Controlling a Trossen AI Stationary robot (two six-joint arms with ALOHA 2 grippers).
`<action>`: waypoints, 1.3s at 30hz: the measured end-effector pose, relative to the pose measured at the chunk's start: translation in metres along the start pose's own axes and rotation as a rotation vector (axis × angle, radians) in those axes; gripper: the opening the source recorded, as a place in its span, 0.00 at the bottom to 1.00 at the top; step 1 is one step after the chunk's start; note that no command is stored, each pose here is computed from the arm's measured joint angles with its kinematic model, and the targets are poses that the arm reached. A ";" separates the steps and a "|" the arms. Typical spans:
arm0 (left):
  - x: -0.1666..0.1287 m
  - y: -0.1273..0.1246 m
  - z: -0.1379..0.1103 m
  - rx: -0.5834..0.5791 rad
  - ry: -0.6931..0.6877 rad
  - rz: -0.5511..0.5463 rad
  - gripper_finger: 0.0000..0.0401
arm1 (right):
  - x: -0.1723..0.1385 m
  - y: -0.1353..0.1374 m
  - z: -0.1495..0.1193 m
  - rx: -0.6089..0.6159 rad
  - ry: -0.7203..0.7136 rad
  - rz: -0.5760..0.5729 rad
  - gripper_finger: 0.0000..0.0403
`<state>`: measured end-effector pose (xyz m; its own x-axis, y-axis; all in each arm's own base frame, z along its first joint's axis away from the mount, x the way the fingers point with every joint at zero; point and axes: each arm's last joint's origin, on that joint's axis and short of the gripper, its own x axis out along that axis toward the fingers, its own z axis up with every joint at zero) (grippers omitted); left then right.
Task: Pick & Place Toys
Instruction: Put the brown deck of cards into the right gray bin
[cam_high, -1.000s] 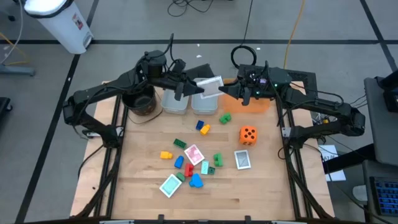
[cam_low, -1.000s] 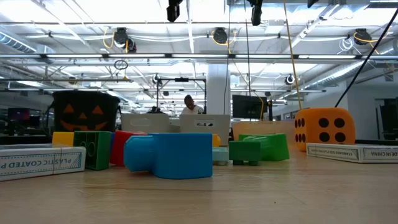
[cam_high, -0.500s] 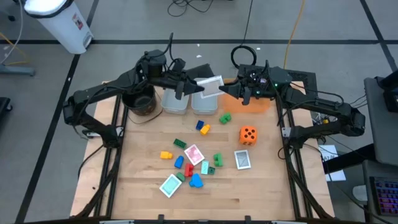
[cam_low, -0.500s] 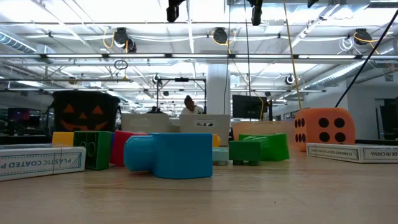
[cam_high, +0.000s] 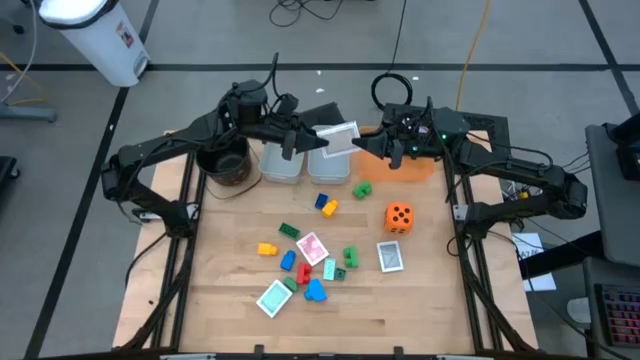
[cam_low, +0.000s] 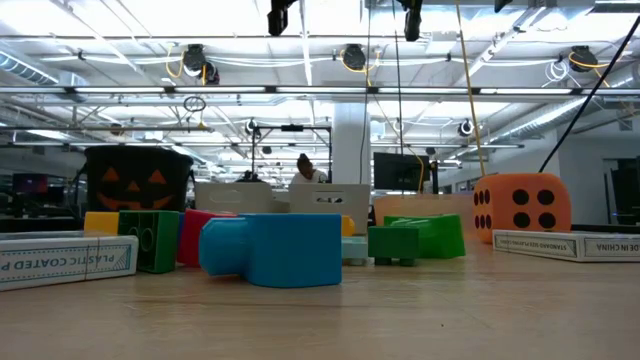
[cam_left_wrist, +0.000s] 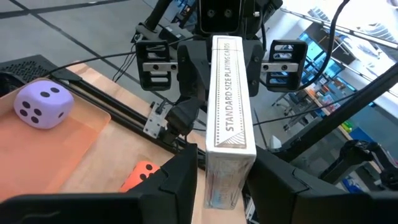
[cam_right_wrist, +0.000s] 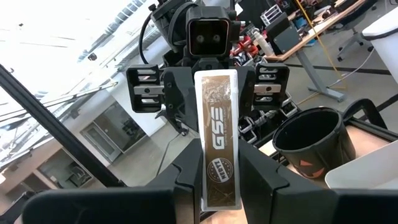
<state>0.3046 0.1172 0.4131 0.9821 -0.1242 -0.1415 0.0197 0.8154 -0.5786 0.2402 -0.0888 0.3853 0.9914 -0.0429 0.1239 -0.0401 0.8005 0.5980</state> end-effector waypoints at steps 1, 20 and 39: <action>0.000 0.000 0.000 0.000 0.000 0.000 0.32 | 0.000 0.000 0.000 0.000 0.000 0.000 0.15; 0.000 0.000 0.000 0.004 0.008 -0.013 0.21 | 0.000 0.000 0.000 0.000 0.001 0.000 0.21; -0.001 0.002 0.002 0.012 -0.005 -0.014 0.19 | -0.015 0.000 0.019 -0.084 -0.068 0.036 0.48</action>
<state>0.3039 0.1199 0.4141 0.9827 -0.1329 -0.1293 0.0358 0.8203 -0.5709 0.2226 -0.0993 0.3984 0.9786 -0.0518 0.1993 -0.0618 0.8495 0.5239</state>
